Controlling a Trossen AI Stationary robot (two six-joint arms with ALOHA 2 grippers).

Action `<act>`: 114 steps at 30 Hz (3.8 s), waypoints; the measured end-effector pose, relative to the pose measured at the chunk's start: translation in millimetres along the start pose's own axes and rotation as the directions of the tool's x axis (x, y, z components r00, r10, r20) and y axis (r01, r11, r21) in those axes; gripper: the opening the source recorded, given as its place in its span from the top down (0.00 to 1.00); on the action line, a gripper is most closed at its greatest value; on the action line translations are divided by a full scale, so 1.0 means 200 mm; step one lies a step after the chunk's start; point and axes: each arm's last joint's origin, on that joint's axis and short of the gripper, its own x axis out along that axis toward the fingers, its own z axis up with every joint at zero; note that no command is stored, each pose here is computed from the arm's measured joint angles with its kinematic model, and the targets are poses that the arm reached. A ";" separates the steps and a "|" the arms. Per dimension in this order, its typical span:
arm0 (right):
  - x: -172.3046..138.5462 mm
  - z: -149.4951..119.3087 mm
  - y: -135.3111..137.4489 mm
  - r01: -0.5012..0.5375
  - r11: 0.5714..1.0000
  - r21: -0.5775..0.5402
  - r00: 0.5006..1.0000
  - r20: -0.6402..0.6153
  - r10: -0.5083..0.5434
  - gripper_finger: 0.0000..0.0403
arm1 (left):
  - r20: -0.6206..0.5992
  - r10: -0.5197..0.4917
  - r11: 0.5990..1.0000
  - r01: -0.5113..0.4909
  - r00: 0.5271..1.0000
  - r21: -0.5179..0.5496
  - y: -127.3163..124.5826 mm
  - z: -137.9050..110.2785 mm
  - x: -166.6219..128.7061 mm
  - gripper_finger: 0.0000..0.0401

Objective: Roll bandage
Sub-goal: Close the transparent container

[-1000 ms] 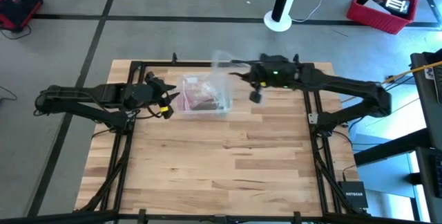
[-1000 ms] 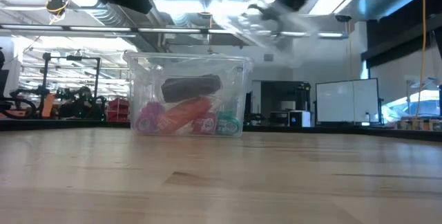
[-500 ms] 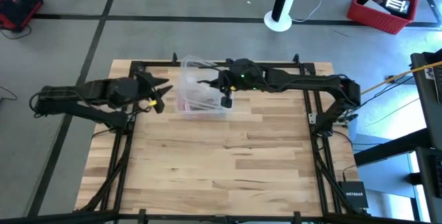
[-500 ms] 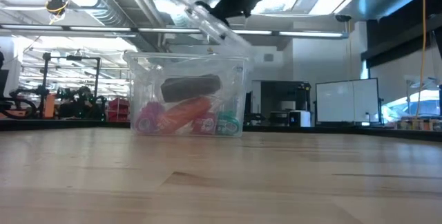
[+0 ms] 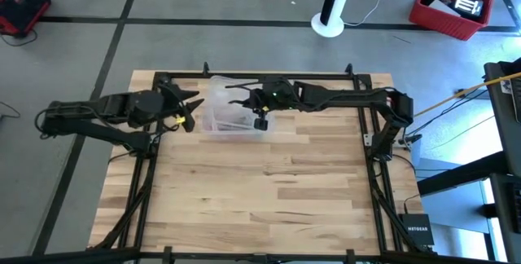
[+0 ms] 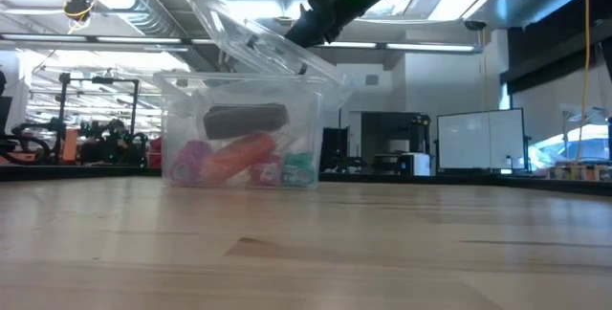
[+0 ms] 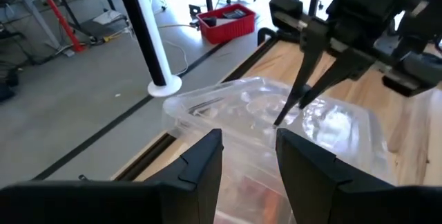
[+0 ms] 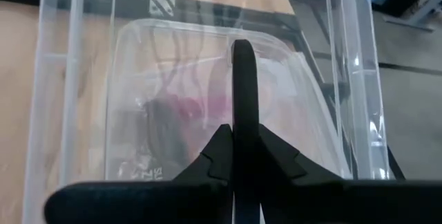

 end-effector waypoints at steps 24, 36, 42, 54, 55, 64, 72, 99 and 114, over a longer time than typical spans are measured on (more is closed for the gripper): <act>0.21 0.08 0.02 -0.047 0.996 -0.078 0.998 0.046 0.051 0.91 | -0.079 0.029 0.999 -0.030 0.996 -0.013 0.11 -0.01 -0.14 0.68; 0.31 0.03 0.03 -0.053 0.994 -0.092 0.997 0.053 0.058 0.90 | -0.198 0.079 0.997 -0.074 0.977 0.035 0.09 -0.06 -0.09 0.68; 0.33 0.04 0.03 -0.042 0.994 -0.096 0.994 0.099 0.052 0.90 | -0.362 0.177 0.984 -0.177 0.915 0.034 0.14 -0.16 -0.13 0.68; 0.34 0.02 0.03 -0.052 0.994 -0.099 0.996 0.072 0.059 0.90 | -0.566 0.113 0.992 -0.060 0.816 0.111 0.06 -0.47 0.02 0.68; 0.34 0.02 0.03 -0.052 0.994 -0.099 0.996 0.070 0.059 0.90 | -0.574 0.119 0.991 -0.059 0.810 0.122 0.05 -0.51 0.04 0.68; 0.33 0.03 0.05 -0.059 0.992 -0.108 0.996 0.054 0.065 0.89 | -0.489 0.069 0.997 -0.049 0.870 0.054 0.01 -0.51 0.09 0.68; 0.30 0.09 -0.01 -0.051 0.989 -0.139 0.996 0.062 0.060 0.89 | -0.492 0.061 0.996 -0.018 0.869 0.091 -0.04 -0.54 0.17 0.68; 0.29 0.12 -0.05 -0.025 0.949 -0.313 0.998 -0.067 0.004 0.89 | -0.535 -0.170 0.985 0.145 0.828 -0.090 -0.04 -0.32 0.01 0.68; 0.36 0.04 -0.06 -0.162 0.947 -0.277 0.984 -0.110 0.137 0.89 | -0.490 -0.187 0.982 0.165 0.852 -0.088 -0.05 -0.29 0.02 0.68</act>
